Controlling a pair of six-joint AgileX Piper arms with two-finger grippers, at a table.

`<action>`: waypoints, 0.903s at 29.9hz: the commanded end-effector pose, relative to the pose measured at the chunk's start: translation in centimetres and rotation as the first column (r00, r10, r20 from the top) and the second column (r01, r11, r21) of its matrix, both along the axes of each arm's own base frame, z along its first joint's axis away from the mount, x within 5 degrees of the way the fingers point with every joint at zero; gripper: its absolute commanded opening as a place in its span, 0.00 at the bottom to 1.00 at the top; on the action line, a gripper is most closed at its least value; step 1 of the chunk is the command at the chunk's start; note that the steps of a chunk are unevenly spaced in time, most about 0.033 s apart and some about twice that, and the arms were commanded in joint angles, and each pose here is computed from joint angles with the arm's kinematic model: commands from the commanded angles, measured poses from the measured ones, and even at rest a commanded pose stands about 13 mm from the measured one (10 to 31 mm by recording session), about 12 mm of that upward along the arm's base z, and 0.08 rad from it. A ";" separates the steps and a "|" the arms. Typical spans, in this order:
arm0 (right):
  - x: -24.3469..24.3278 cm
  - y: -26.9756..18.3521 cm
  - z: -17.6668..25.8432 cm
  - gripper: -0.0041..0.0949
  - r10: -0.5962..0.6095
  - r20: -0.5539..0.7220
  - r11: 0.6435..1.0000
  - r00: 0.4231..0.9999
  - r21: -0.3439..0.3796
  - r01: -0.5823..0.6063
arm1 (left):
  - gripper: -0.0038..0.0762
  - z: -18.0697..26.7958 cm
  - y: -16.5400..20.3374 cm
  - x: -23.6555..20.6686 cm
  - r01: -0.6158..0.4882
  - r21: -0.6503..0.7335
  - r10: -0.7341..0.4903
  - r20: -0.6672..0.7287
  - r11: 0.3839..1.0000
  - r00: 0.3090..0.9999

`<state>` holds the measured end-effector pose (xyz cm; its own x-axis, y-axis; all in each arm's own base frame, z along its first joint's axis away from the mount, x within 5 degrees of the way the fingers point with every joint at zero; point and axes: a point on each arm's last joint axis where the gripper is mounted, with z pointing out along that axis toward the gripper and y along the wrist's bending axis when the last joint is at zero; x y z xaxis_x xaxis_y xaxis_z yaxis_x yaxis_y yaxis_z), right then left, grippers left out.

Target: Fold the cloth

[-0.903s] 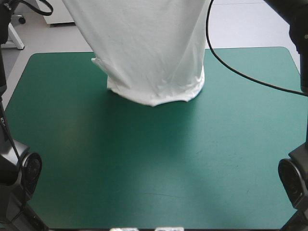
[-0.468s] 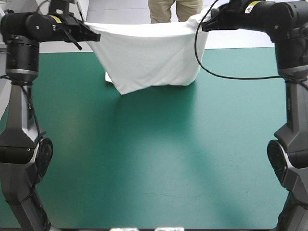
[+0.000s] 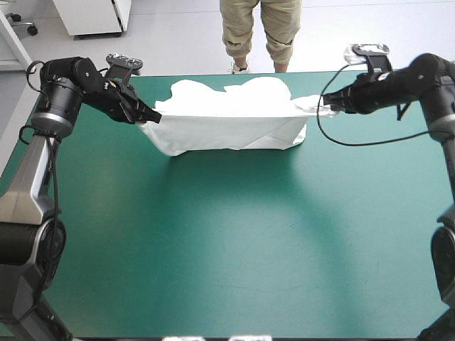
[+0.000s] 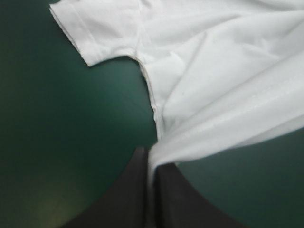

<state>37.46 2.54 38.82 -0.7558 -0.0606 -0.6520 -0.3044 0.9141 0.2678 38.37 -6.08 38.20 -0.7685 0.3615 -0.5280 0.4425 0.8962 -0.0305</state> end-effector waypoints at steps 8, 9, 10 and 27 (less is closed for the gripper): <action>-12.1 -2.2 -1.3 0.02 -0.093 -0.003 0.996 0.996 -0.013 0.093 | 0.04 1.4 0.9 -9.7 0.005 -0.019 -0.005 -0.012 1.000 1.000; -13.2 -2.0 -1.5 0.02 -0.090 -0.009 0.996 0.996 -0.014 0.090 | 0.04 0.9 1.0 -10.6 0.004 -0.020 -0.004 -0.027 1.000 1.000; -14.3 -1.8 -1.8 0.02 -0.087 -0.020 0.996 0.996 -0.012 0.086 | 0.04 0.3 1.1 -11.5 -0.001 -0.020 0.001 -0.040 1.000 0.999; -22.5 0.0 -13.2 0.03 -0.054 -0.315 0.998 0.948 0.017 0.063 | 0.04 -12.4 2.3 -21.0 -0.093 0.006 0.091 -0.295 0.996 0.951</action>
